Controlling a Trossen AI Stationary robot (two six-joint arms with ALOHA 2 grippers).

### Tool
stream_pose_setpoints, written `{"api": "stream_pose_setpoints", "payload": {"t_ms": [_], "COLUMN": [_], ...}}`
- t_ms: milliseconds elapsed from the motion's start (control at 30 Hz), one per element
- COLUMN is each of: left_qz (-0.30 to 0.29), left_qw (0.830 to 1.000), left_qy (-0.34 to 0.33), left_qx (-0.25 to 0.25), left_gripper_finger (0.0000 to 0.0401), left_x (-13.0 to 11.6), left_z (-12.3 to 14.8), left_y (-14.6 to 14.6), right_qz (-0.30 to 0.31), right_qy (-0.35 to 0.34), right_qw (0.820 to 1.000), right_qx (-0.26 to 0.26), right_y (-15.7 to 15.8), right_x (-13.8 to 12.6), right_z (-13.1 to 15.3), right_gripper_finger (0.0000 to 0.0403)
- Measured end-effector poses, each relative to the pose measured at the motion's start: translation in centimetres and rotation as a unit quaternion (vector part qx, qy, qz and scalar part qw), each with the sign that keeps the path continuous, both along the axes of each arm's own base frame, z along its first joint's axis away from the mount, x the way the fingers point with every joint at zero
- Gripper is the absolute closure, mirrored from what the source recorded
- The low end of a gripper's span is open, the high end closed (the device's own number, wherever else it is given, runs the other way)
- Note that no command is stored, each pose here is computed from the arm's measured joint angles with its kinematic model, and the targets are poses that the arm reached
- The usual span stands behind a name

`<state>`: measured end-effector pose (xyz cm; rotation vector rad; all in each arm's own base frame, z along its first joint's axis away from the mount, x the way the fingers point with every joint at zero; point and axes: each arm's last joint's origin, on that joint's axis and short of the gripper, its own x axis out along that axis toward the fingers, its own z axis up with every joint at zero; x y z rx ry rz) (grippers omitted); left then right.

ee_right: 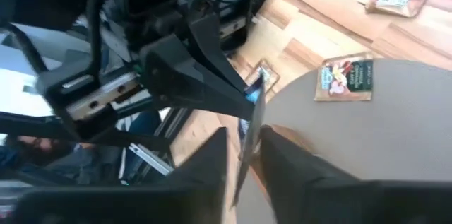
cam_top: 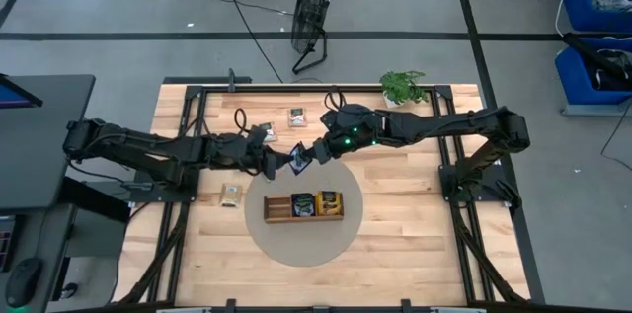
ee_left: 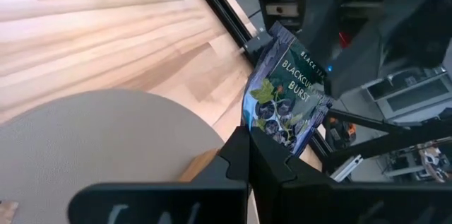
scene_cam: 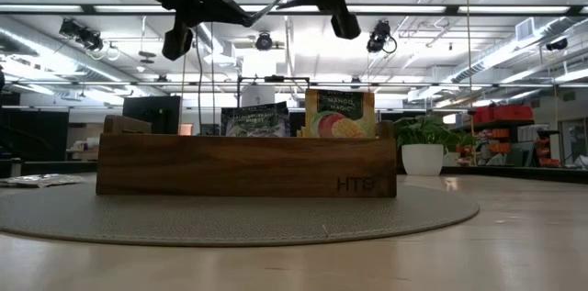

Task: Pick & Place Tea
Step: Put the violet tea bag into the middle section of the wooden organizer

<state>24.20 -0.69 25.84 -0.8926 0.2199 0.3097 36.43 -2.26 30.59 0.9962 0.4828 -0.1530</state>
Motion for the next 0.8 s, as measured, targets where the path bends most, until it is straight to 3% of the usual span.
{"api": "stream_pose_setpoints", "payload": {"t_ms": [133, 333, 500, 800], "left_qz": [-0.001, -0.042, -0.06, -0.068], "left_qw": [1.0, 0.999, 0.997, 0.994], "left_qy": [-0.003, -0.013, -0.028, -0.038], "left_qx": [0.003, 0.015, 0.029, 0.076], "left_gripper_finger": [0.0399, 0.0378, 0.0339, 0.0293], "left_x": [0.0, 0.1, -0.3, -3.3], "left_z": [0.1, 0.3, 1.0, 3.1], "left_y": [0.0, -0.1, -0.2, 0.8], "right_qz": [0.021, 0.047, 0.082, 0.102], "right_qy": [0.001, -0.001, -0.028, -0.036], "right_qw": [1.0, 0.998, 0.99, 0.971], "right_qx": [-0.014, -0.045, -0.112, -0.212], "right_y": [-0.1, 0.1, 0.8, 2.2], "right_x": [-0.1, -0.4, -1.4, -2.8], "right_z": [0.0, 0.3, 1.7, 3.1], "right_gripper_finger": [0.039, 0.0399, 0.0401, 0.0402]}}
